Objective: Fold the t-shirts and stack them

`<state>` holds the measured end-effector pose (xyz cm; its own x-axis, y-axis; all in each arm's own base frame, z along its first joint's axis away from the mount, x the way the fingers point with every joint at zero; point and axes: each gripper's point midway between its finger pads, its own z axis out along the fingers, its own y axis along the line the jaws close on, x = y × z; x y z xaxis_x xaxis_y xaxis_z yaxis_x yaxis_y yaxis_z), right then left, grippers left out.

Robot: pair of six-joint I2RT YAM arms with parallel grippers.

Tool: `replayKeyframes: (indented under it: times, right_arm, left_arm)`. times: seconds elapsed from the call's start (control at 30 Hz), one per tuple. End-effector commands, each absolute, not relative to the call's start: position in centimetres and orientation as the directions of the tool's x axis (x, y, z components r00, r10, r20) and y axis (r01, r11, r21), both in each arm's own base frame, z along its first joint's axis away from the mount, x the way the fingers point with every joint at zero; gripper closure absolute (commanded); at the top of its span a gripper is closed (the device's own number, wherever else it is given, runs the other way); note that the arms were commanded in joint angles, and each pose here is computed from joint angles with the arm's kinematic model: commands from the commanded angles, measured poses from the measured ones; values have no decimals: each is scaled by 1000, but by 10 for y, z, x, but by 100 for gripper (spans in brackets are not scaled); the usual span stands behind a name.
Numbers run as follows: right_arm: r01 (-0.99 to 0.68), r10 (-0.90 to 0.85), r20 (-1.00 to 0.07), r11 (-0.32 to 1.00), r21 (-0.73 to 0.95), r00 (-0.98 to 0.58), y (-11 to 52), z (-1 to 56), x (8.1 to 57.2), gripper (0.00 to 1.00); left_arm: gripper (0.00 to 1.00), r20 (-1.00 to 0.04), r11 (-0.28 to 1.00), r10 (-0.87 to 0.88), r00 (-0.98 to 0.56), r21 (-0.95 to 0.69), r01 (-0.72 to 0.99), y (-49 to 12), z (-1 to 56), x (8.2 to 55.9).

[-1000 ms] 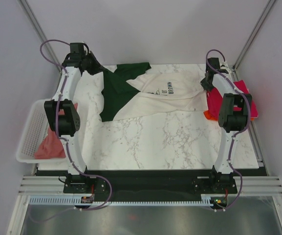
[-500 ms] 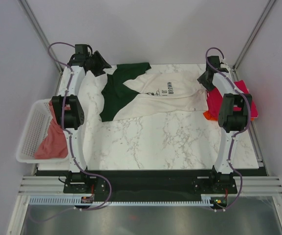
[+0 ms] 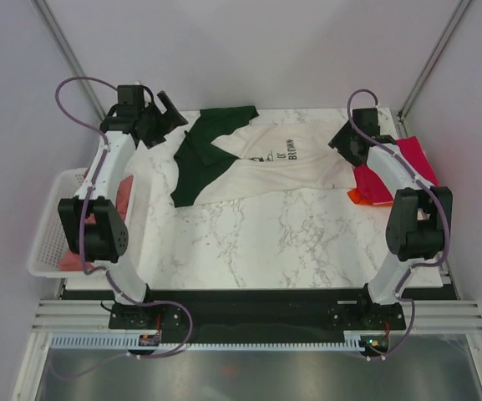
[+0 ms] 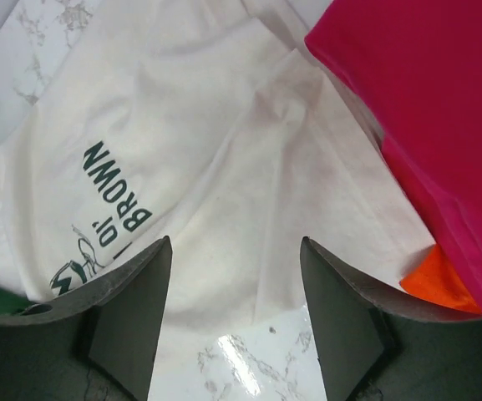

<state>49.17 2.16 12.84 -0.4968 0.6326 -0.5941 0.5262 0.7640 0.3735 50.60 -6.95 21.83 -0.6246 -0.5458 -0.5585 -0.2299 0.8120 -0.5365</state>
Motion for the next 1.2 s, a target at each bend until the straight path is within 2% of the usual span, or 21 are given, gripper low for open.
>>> replayKeyframes:
  times: [0.0,0.03,0.07,0.13,0.2,0.23,0.3,0.33,0.6,0.63,0.8,0.97,1.17]
  right_arm:
    - [435,619,-627,783,445,-473,31,152,480,30]
    - [428,618,-626,785,448,-476,32,151,469,30]
    - [425,616,-626,786,449,-478,34,149,463,31]
    - [408,615,-626,788,461,-479,39,147,448,32]
    - [398,629,-630,777,488,-456,41,154,437,33]
    - [405,635,-622,772,490,-458,41,142,428,33]
    - [405,656,-619,754,517,-432,41,142,419,34]
    - [420,662,-612,748,513,-432,40,130,411,35]
    - [577,766,-569,621,530,-301,21,85,390,36]
    - [596,786,-553,592,543,-277,22,81,391,36]
    - [660,803,-551,543,518,-228,21,64,399,37]
    - [702,826,-548,466,538,-129,13,56,412,38]
    - [742,820,-568,428,516,-79,5,49,431,40]
  left_arm:
    - [0,-639,827,-547,-541,-511,-234,-59,254,470]
    - [0,-611,822,-556,-563,-505,-264,-59,235,458]
    - [1,-632,818,-564,-531,-515,-257,-56,247,449]
    - [2,-600,800,-593,-537,-511,-313,-52,225,428]
    - [5,-619,792,-603,-504,-539,-285,-53,235,413]
    - [5,-585,779,-619,-524,-543,-314,-55,214,399]
    - [8,-608,763,-636,-475,-587,-269,-59,227,384]
    - [9,-568,743,-658,-494,-596,-304,-61,203,369]
    - [20,-505,640,-747,-432,-723,-261,-94,160,311]
    - [20,-508,624,-769,-387,-726,-289,-90,156,311]
    - [22,-504,614,-782,-368,-723,-315,-101,134,301]
    - [23,-447,540,-838,-312,-759,-363,-102,122,310]
    - [23,-460,542,-839,-290,-749,-381,-102,114,321]
